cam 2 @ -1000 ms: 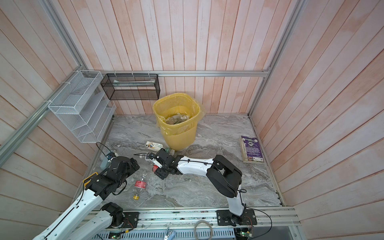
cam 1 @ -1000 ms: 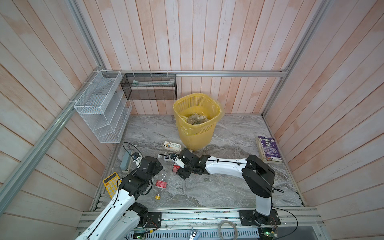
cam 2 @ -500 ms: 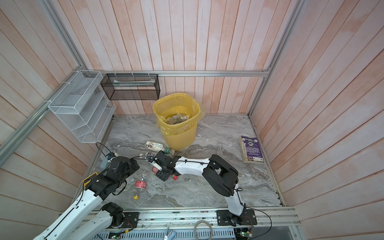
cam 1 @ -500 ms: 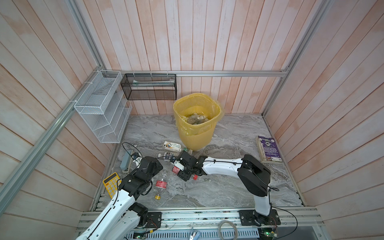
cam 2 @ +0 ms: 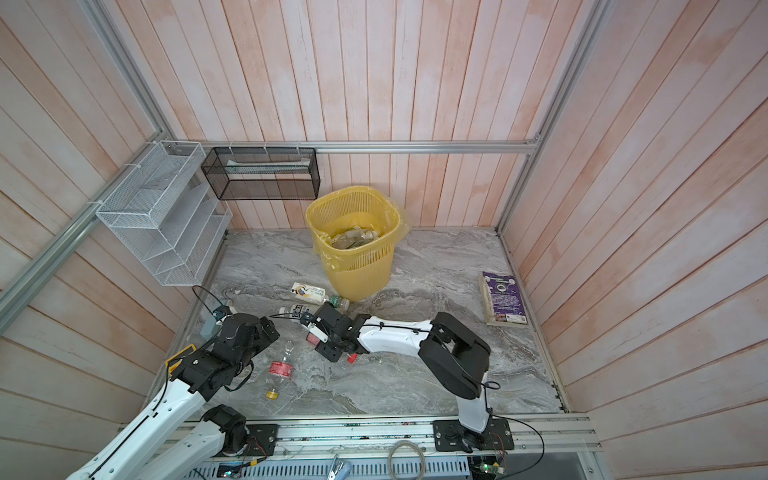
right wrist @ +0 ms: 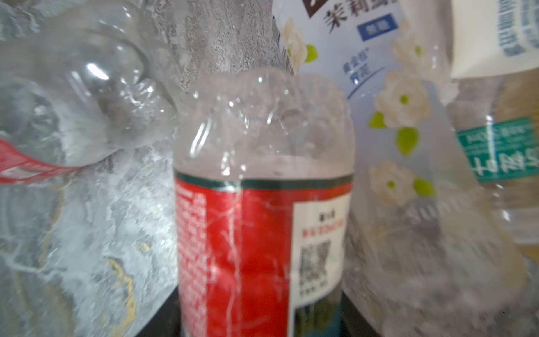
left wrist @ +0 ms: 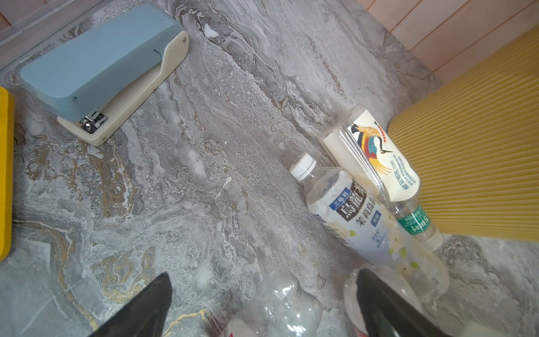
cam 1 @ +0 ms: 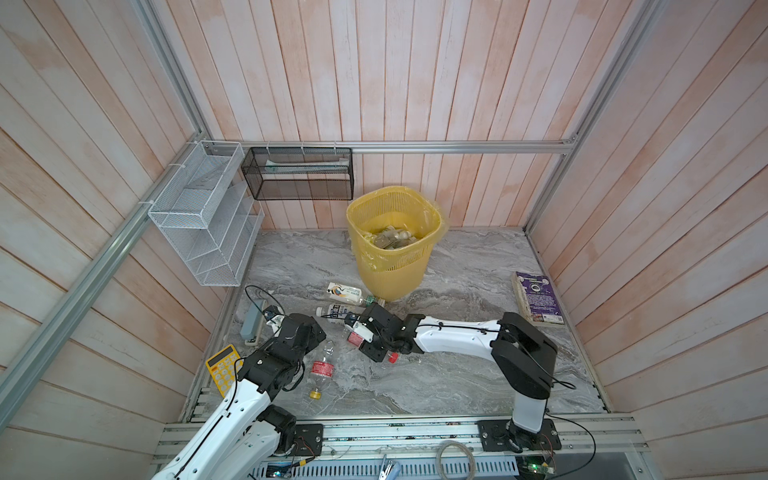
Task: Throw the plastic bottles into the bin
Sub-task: 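Lift the red-labelled bottle over the bin and open the right gripper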
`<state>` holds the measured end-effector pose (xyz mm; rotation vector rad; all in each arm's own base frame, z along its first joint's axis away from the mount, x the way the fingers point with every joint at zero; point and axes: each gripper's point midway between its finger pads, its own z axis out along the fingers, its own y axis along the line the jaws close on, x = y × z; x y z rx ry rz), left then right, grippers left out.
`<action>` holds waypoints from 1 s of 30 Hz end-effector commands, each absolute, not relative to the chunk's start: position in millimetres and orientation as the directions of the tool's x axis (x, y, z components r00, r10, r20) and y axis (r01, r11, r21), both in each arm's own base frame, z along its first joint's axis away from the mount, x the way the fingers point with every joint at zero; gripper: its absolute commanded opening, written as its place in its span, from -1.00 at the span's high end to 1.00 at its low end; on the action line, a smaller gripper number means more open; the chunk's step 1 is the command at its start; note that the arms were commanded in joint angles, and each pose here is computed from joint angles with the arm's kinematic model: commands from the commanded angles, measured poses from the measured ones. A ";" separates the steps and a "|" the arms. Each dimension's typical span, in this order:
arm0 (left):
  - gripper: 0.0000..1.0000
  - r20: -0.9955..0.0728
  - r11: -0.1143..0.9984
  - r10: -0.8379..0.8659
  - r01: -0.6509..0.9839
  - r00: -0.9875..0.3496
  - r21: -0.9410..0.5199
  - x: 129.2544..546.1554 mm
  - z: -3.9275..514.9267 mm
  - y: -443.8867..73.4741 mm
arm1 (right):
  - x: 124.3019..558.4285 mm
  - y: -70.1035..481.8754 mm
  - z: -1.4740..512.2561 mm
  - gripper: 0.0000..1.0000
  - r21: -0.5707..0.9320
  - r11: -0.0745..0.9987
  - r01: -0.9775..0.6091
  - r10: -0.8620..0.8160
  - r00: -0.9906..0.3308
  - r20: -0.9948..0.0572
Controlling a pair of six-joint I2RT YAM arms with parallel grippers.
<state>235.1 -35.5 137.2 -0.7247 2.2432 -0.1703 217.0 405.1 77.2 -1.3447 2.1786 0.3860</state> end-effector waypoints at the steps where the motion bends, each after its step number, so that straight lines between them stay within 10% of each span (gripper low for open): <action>1: -1.00 -0.634 0.839 -0.536 -0.431 -0.557 -0.331 235.8 137.5 -35.9 | 224.2 407.0 154.5 -0.09 -0.034 0.521 -0.853 -0.562 -0.312 -0.765; 8: -1.00 -0.645 0.877 -0.477 -0.368 -0.597 -0.309 246.1 140.7 -46.6 | 222.2 334.3 328.6 -0.09 -0.070 0.667 -0.742 -0.137 -0.030 -0.990; 17: -1.00 -0.621 0.889 -0.459 -0.330 -0.636 -0.318 251.2 129.4 -62.3 | 207.1 233.2 485.5 -0.12 -0.102 0.832 -0.546 0.107 0.338 -0.935; 30: -1.00 -0.604 0.905 -0.425 -0.320 -0.674 -0.280 243.1 122.7 -76.4 | 411.2 317.0 442.6 -0.32 -0.032 0.778 -0.627 -0.107 -0.082 -0.991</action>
